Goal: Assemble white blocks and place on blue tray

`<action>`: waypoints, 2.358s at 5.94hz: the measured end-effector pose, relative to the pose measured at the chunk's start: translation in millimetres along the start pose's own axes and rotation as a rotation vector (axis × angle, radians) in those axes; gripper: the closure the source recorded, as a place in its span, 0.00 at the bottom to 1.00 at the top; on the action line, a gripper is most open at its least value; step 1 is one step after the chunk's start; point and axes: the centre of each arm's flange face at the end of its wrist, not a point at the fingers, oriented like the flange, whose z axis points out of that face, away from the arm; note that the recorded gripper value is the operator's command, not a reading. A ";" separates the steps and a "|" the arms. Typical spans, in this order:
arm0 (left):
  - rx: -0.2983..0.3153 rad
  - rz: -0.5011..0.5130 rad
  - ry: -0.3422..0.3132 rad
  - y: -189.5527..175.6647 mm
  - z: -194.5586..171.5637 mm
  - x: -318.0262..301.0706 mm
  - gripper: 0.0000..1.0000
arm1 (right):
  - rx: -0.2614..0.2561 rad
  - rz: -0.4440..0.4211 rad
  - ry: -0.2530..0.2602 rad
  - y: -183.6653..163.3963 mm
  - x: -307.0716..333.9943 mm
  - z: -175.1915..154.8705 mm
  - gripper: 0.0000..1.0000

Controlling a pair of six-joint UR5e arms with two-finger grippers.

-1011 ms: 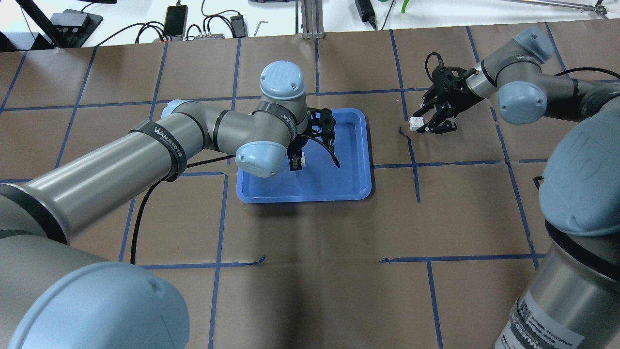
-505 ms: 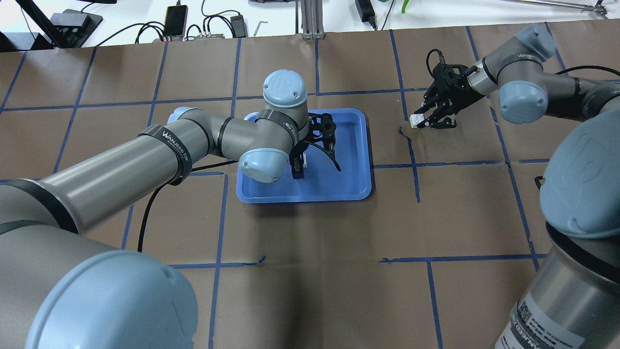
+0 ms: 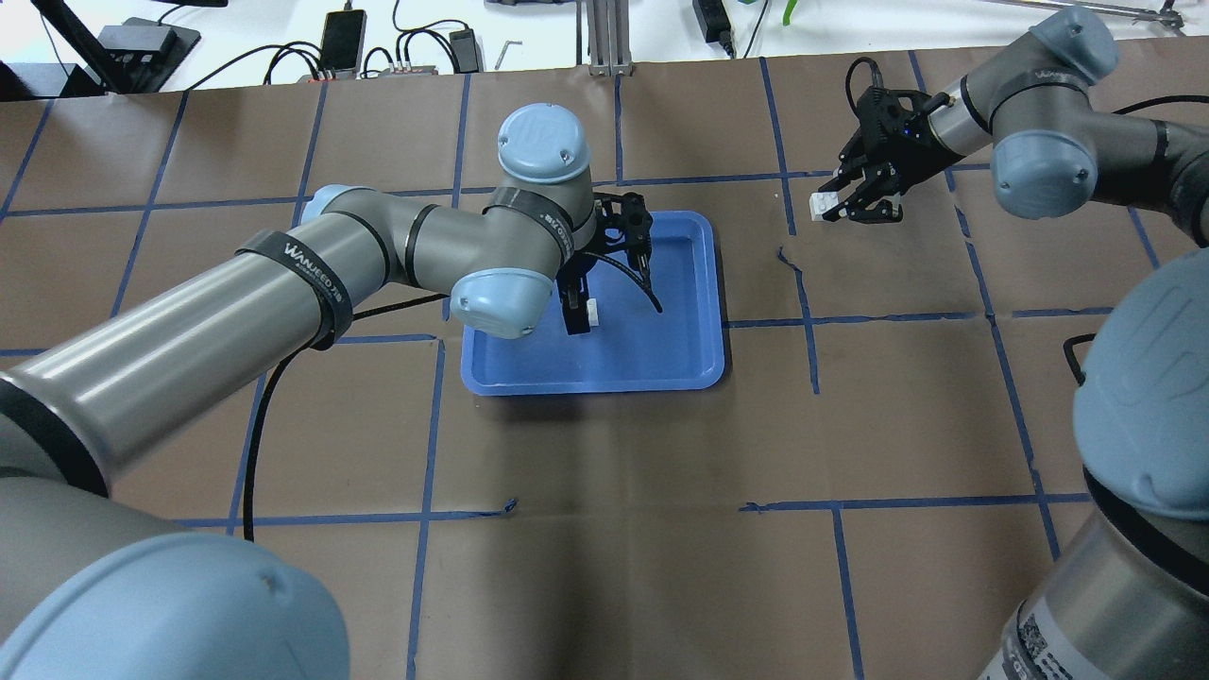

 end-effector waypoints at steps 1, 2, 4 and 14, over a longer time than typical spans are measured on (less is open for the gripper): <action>-0.007 -0.013 0.019 8.5 -38.5 -1.1 0.02 | 0.002 0.030 0.003 -10.8 -5.5 -4.1 0.73; -0.015 -0.023 0.044 15.2 -78.9 1.8 0.02 | 0.009 0.056 -0.004 -25.8 -14.0 -0.1 0.73; -0.012 -0.041 0.073 25.7 -153.9 20.5 0.02 | 0.015 0.100 -0.013 -82.4 -24.3 19.7 0.73; -0.030 -1.470 0.047 179.1 -277.4 36.8 0.01 | 0.019 0.118 0.051 -214.0 -124.9 177.1 0.71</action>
